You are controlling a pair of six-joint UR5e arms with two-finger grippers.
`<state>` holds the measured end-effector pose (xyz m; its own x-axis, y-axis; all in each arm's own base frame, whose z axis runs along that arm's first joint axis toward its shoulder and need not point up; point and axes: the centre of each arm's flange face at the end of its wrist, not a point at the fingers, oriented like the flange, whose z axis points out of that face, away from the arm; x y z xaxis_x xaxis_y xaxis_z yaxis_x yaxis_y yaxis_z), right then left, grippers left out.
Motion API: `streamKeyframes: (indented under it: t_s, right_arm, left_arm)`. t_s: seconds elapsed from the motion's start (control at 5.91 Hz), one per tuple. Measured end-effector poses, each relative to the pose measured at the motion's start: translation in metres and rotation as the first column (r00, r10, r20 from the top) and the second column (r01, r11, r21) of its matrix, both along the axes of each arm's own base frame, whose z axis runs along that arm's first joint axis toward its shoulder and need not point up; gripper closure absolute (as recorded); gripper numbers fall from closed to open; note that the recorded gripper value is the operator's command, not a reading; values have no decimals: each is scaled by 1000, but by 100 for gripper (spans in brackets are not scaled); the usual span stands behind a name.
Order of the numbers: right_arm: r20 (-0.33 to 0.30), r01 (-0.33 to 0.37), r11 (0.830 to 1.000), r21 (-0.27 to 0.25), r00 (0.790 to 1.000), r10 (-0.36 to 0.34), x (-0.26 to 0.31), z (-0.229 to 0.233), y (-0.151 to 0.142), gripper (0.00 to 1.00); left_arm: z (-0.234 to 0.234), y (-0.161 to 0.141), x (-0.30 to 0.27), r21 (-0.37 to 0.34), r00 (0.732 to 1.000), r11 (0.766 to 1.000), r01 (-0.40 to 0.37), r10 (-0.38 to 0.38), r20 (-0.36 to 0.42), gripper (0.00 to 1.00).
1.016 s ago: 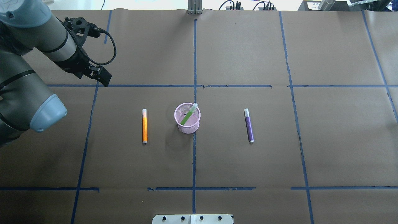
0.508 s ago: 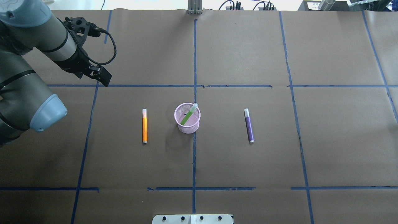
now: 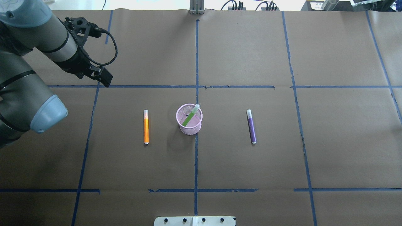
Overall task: Collect pens into pen holder
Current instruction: 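Raise the left gripper away from the holder and hover above the orange highlighter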
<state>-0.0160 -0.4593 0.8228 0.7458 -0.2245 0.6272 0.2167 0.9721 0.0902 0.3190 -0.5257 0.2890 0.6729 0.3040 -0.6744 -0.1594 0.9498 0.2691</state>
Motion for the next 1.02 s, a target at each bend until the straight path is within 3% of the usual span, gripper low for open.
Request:
streamKeyframes:
  t_s: [0.17,0.51,0.85,1.02]
  right_arm:
    - [0,4,1000,1,1000,-4,-2,0,0,96]
    - [4,11,1000,22,1000,-11,-5,-8,-4,100]
    - [30,-14,989,146,1000,10,-1,-71,-28,100]
    - [53,-50,974,219,998,40,1,-120,-44,99]
  left_arm:
    - [0,0,0,0,1000,1000,1,-1,0,0]
    - [0,0,0,0,1000,1000,1,-1,-1,0]
    - [-1,0,-1,1,1000,1000,2,-2,-1,0]
    - [-1,0,0,3,1000,1000,1,-1,-1,0]
